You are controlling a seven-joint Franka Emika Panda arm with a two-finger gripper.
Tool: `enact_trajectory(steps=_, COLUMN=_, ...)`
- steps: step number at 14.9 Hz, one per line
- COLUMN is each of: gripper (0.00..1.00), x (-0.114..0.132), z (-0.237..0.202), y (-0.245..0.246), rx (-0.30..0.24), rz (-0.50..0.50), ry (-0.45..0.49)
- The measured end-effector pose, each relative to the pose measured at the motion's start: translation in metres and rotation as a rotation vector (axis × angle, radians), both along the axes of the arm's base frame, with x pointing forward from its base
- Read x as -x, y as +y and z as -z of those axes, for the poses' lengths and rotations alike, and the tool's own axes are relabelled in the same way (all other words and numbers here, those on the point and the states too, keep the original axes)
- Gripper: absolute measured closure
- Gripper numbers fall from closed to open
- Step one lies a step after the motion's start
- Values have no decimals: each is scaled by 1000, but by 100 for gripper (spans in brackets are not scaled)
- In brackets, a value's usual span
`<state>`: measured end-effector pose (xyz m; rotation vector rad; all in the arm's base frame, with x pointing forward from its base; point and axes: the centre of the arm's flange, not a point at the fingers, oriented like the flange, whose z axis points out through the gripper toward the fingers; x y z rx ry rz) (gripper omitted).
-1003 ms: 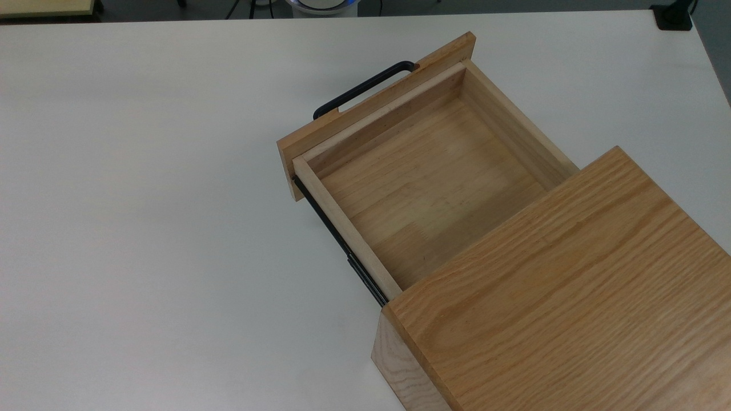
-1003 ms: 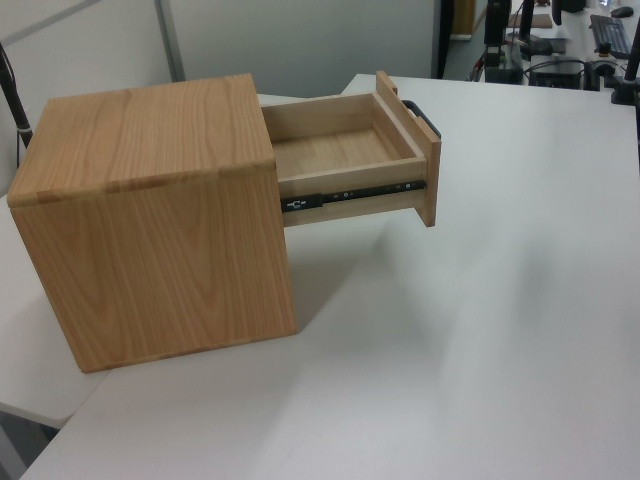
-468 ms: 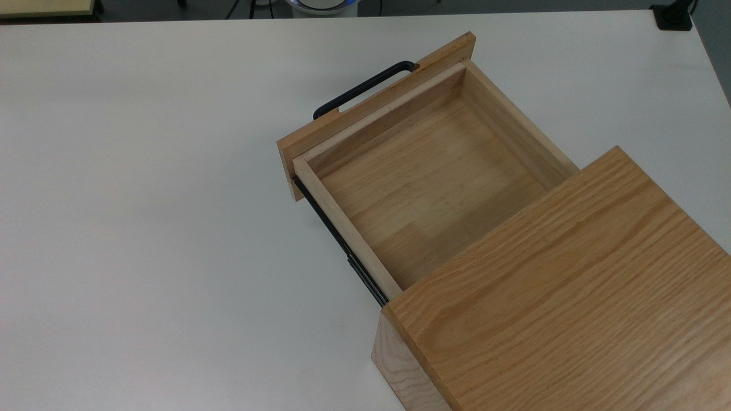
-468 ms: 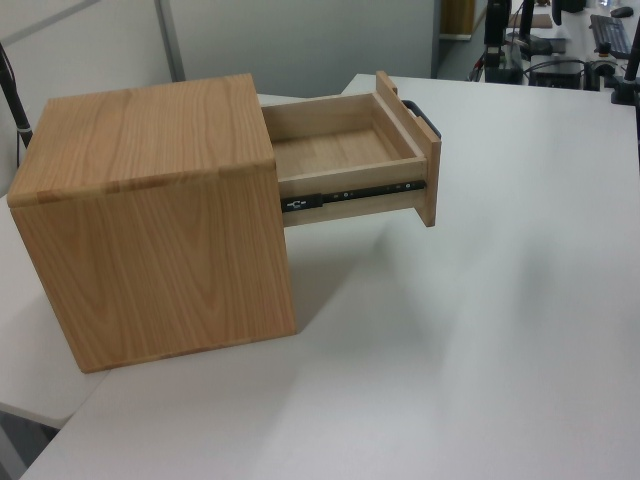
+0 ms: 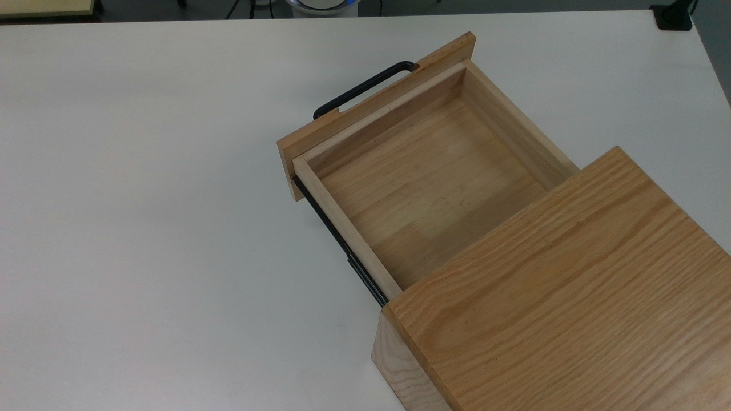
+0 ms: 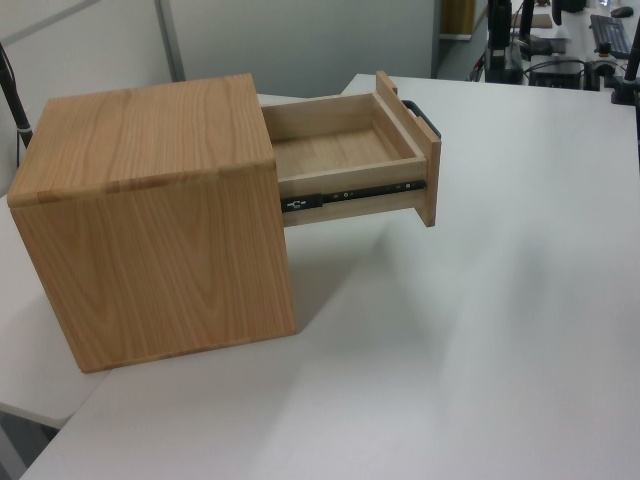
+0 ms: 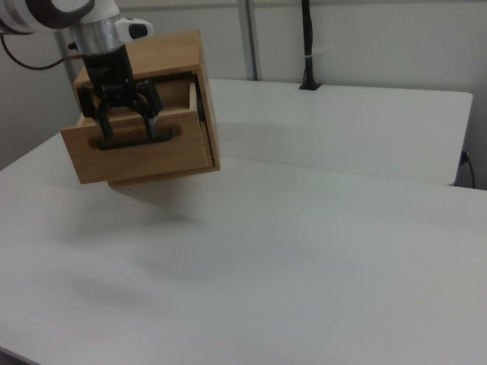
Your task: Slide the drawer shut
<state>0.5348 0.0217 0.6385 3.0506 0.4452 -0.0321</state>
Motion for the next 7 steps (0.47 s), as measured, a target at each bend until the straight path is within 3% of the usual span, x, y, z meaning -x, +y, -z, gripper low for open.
enact_trajectory(steps=4, gripper=1, x=-13, z=27, y=18, rx=2, rz=-86, ry=47)
enact_trajectory(steps=7, gripper=31, x=-29, z=47, y=45, rx=0, rz=-134, ry=28)
